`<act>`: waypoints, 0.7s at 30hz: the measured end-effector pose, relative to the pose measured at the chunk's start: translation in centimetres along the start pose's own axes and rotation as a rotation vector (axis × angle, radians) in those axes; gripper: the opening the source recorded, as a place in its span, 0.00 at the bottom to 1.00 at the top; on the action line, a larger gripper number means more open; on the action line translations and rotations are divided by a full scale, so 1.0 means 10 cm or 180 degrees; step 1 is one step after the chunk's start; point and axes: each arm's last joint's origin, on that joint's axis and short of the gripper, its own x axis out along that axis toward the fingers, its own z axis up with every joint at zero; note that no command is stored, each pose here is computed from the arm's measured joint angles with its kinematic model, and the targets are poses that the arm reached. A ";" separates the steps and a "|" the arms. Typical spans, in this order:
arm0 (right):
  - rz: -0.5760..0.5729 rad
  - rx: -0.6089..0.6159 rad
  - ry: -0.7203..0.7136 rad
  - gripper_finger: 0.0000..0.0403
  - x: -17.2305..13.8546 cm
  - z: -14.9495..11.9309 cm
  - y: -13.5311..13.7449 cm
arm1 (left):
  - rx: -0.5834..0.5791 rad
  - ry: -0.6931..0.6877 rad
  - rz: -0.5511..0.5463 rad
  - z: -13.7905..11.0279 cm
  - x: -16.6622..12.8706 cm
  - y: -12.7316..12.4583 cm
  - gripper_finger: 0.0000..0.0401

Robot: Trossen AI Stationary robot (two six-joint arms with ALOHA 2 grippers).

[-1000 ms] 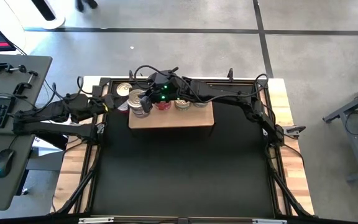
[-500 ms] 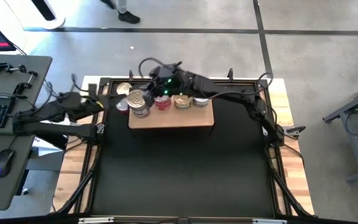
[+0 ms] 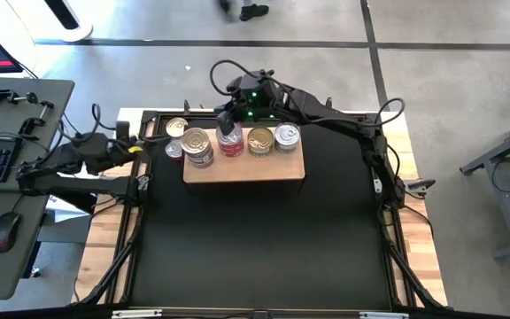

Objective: Stack canned seafood by type on shelf
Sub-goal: Stack the red tuna can on top of the red tuna cans on the shelf

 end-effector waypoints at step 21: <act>-0.0155 0.0160 0.0384 0.01 -0.05 -0.05 -0.16 | 0.2131 0.2432 0.2815 -0.16 0.80 0.49 0.01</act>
